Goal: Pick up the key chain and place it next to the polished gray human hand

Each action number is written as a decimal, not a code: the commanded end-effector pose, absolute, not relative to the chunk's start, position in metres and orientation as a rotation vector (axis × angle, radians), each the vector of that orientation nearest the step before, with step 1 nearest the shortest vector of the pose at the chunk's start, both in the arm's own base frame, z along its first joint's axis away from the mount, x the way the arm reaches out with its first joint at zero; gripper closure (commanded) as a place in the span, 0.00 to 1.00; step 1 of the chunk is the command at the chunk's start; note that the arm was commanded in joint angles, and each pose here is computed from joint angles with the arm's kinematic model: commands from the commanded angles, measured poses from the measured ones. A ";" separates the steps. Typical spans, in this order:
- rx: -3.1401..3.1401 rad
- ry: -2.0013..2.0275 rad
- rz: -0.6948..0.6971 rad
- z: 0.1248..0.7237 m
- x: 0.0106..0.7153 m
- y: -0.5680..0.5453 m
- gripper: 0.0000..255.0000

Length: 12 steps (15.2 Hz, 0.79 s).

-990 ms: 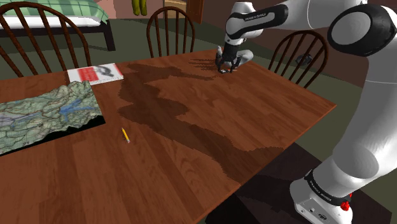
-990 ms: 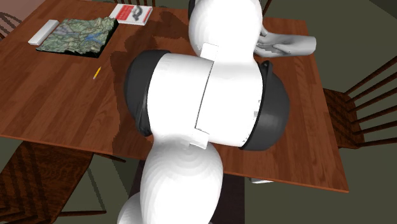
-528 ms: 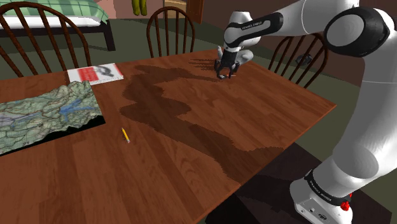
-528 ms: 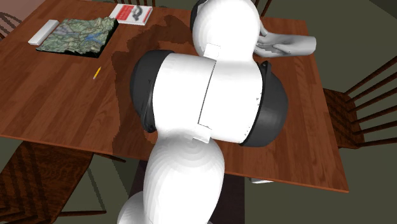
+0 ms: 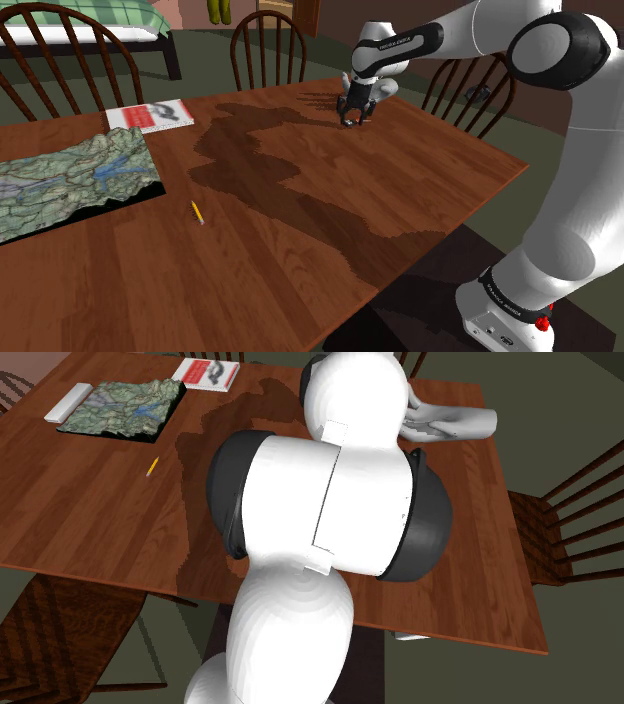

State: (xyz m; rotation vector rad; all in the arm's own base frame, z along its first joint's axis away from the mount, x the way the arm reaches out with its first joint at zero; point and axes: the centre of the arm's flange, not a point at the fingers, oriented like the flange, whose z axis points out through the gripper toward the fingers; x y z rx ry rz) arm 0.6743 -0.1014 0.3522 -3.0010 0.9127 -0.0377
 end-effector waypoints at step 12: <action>-3.001 0.913 -0.038 0.402 0.673 -0.101 0.00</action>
